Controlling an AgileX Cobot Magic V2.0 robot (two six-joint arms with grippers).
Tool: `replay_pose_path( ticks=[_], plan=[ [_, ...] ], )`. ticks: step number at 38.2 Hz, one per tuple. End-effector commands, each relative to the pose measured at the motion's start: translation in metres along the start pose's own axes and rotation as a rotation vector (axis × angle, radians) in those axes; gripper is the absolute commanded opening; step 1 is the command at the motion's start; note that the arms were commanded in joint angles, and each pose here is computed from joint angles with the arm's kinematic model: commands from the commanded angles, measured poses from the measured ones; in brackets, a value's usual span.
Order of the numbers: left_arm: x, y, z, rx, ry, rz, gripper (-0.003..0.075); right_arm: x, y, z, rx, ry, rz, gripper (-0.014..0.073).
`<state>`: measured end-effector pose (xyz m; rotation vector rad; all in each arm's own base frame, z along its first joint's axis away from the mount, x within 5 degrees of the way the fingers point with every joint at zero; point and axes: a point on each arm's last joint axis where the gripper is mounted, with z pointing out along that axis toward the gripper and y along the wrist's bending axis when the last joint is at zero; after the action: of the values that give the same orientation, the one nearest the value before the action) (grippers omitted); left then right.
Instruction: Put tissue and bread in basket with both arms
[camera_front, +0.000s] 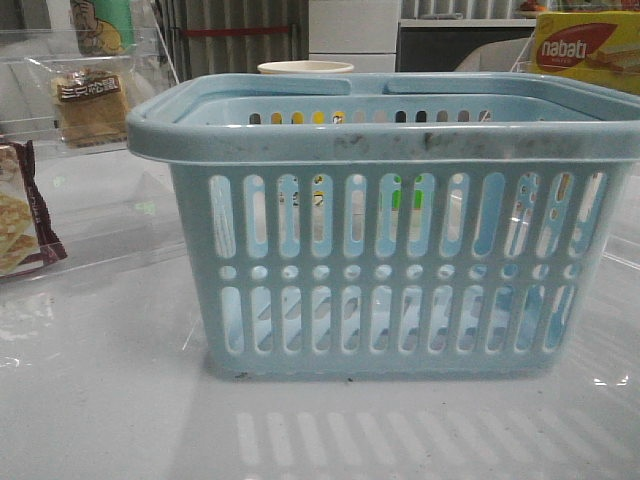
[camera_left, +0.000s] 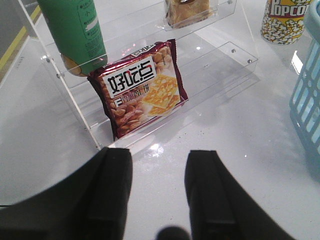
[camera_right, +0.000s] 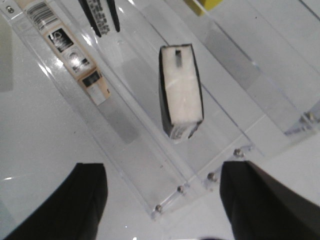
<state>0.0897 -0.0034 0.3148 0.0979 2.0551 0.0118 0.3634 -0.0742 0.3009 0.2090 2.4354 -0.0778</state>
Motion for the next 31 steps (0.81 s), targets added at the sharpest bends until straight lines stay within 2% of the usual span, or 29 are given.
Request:
replay_pose_path(
  ticks=[1,12,20,23,31],
  plan=[
    [-0.014,0.001,-0.003,-0.005,-0.087,-0.008,0.0281,-0.027,-0.004,-0.013,0.024,-0.150,-0.027,0.0571],
    [-0.014,0.001,-0.003,-0.005,-0.087,-0.008,0.0187,-0.030,-0.007,0.022,0.047,-0.187,-0.059,0.0553],
    [-0.014,0.001,-0.003,-0.005,-0.087,-0.008,0.0141,-0.029,-0.007,0.028,0.054,-0.183,-0.071,0.0265],
    [-0.014,0.001,-0.003,-0.005,-0.087,-0.008,0.0122,-0.030,-0.007,0.027,0.054,-0.196,-0.071,0.0200],
    [-0.014,0.001,-0.003,-0.005,-0.087,-0.008,0.0090,-0.033,-0.007,0.010,0.056,-0.214,-0.070,0.0171]
  ],
)
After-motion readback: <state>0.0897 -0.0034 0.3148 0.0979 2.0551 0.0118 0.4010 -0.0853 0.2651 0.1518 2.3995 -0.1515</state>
